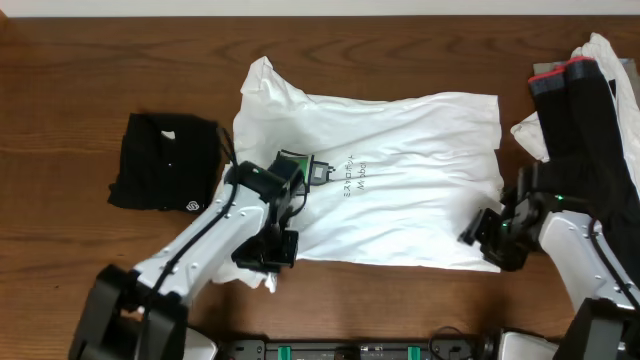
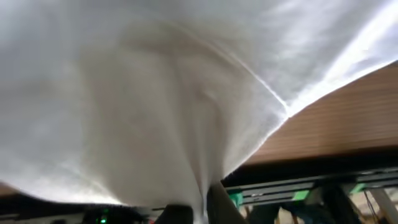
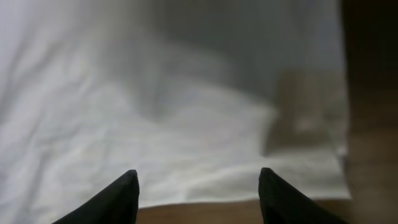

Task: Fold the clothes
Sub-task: 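Grasp the bottom hem corners with the left and right grippers, then lift the hem with both grippers and raise the shirt off the table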

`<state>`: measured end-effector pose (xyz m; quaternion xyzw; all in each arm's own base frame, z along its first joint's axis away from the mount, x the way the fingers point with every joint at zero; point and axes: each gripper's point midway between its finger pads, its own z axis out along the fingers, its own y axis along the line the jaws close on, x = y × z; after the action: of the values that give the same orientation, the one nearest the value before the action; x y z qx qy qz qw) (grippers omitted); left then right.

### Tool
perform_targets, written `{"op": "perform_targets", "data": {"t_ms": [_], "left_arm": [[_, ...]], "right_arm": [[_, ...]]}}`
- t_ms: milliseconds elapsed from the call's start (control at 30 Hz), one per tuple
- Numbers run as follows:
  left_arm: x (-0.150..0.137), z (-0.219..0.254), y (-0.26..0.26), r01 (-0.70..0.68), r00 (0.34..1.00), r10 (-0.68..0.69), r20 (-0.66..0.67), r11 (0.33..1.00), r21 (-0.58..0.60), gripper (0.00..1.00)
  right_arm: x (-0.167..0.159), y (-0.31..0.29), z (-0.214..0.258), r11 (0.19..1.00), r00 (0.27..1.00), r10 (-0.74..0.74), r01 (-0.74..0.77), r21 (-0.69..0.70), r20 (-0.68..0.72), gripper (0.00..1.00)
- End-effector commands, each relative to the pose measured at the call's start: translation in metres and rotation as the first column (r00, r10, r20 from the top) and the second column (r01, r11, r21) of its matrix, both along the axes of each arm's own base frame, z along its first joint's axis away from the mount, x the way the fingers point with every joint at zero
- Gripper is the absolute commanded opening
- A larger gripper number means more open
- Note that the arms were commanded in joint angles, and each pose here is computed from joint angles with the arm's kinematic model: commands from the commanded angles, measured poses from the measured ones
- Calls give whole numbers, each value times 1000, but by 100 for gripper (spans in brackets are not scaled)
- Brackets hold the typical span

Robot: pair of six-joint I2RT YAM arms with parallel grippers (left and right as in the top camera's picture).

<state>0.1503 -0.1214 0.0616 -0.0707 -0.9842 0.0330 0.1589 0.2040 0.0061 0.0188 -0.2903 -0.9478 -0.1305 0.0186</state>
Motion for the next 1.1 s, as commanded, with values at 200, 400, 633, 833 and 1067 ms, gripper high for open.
{"op": "perform_targets", "data": {"t_ms": [200, 400, 633, 833, 1067], "left_arm": [[15, 20, -1, 19, 996, -19, 93, 1000, -9, 6], [16, 19, 2, 27, 995, -28, 99, 1000, 8, 6], [16, 19, 2, 27, 995, -28, 98, 1000, 8, 6], [15, 20, 3, 27, 995, -27, 96, 1000, 9, 6], [22, 42, 7, 33, 991, -38, 126, 999, 41, 6]], "right_arm": [[-9, -5, 1, 995, 993, -102, 103, 17, -52, 61], [-15, -1, -19, 978, 977, -206, 208, 28, -63, 53], [-20, 2, -37, 970, 970, -239, 240, 39, -40, 39], [15, 10, -20, 976, 978, -188, 175, 129, 91, 1], [48, 7, 38, 993, 972, -42, 16, 116, 233, 1]]}}
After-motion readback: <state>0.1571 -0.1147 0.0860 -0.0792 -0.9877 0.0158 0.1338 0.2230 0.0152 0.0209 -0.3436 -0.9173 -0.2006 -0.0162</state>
